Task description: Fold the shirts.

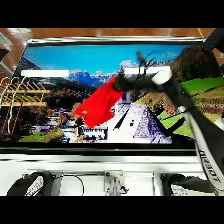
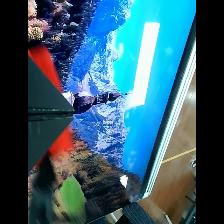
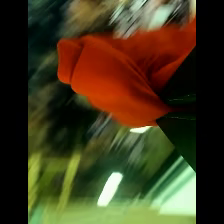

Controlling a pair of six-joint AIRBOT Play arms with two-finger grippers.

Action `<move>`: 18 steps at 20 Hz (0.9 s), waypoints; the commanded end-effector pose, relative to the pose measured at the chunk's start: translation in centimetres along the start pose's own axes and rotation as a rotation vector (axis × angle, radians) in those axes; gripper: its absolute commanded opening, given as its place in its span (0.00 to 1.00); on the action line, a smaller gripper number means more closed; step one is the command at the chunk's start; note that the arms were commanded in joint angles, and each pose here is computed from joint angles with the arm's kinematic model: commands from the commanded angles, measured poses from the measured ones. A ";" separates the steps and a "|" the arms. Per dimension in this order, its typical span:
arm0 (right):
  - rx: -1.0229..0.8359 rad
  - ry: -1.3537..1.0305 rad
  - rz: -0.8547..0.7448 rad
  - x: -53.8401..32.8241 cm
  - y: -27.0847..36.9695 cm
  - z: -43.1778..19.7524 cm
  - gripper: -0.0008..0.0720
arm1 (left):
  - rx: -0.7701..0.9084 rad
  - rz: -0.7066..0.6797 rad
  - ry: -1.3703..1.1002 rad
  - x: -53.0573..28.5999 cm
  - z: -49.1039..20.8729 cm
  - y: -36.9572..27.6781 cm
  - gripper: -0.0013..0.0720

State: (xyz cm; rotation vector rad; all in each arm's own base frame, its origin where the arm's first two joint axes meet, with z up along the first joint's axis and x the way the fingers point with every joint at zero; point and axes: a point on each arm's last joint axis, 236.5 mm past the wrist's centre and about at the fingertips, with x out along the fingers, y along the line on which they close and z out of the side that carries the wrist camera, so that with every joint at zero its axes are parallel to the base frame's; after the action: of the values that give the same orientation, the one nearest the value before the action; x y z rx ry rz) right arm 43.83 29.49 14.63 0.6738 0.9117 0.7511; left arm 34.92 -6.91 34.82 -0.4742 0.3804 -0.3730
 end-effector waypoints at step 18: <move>0.251 -0.234 -0.150 -19.4 -8.0 11.4 0.10 | 0.006 0.031 0.170 0.7 -4.7 1.8 0.06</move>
State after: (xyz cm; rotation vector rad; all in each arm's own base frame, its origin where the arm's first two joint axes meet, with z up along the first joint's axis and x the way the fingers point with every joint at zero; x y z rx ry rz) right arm 47.23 7.79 23.31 0.8614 0.8237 0.4469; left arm 33.83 -7.47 30.75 -0.4235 0.5290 -0.3898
